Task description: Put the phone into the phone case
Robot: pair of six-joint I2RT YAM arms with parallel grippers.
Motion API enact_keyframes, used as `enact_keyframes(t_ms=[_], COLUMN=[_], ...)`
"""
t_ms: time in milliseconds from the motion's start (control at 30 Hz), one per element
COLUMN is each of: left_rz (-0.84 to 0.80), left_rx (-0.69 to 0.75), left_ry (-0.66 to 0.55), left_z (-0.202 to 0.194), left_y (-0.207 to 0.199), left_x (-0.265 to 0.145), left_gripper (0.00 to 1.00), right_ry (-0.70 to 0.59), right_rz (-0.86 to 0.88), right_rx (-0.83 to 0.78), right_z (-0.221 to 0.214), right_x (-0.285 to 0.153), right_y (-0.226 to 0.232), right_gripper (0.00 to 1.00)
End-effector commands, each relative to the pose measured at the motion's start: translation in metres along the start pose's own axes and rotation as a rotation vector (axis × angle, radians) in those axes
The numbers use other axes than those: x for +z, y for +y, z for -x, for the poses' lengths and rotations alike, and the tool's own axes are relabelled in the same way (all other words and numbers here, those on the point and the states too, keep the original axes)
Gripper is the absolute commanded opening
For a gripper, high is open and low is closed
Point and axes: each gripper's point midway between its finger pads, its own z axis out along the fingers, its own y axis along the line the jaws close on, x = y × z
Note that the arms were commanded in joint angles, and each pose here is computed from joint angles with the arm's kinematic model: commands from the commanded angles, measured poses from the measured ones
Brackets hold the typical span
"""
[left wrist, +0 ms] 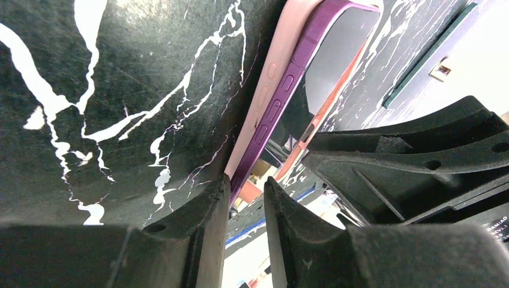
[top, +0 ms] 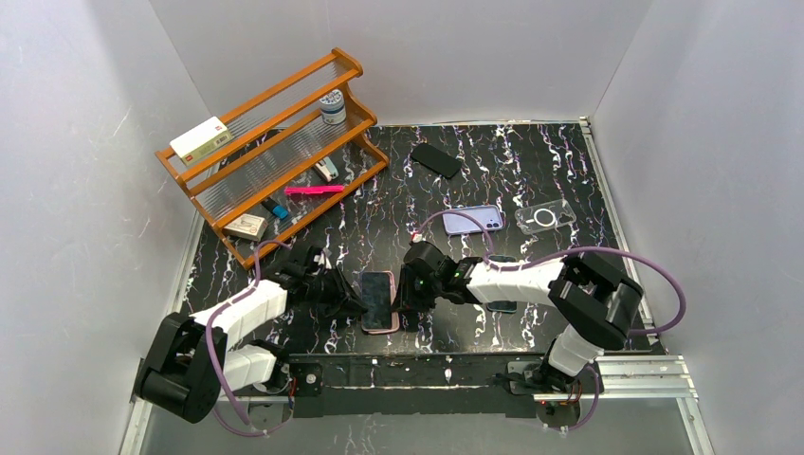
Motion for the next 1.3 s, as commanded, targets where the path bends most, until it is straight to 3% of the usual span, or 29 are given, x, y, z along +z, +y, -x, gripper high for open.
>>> enact_keyframes(t_ms=[0, 733, 1067, 1267], left_rz=[0.004, 0.005, 0.146, 0.146], left_rx=[-0.018, -0.030, 0.071, 0.067], left_ry=[0.023, 0.015, -0.051, -0.104], left_z=[-0.007, -0.020, 0.003, 0.023], left_y=[0.001, -0.009, -0.009, -0.011], left_x=[0.003, 0.017, 0.002, -0.005], left_gripper=[0.25, 0.12, 0.32, 0.33], right_ry=[-0.001, 0.013, -0.077, -0.104], right_rz=[0.049, 0.106, 0.088, 0.130], right_rx=[0.009, 0.038, 0.061, 0.051], right_z=[0.002, -0.001, 0.019, 0.031], right_x=[0.003, 0.005, -0.014, -0.017], right_y=[0.009, 0.018, 0.005, 0.008], right_gripper=[0.33, 0.31, 0.43, 0.46])
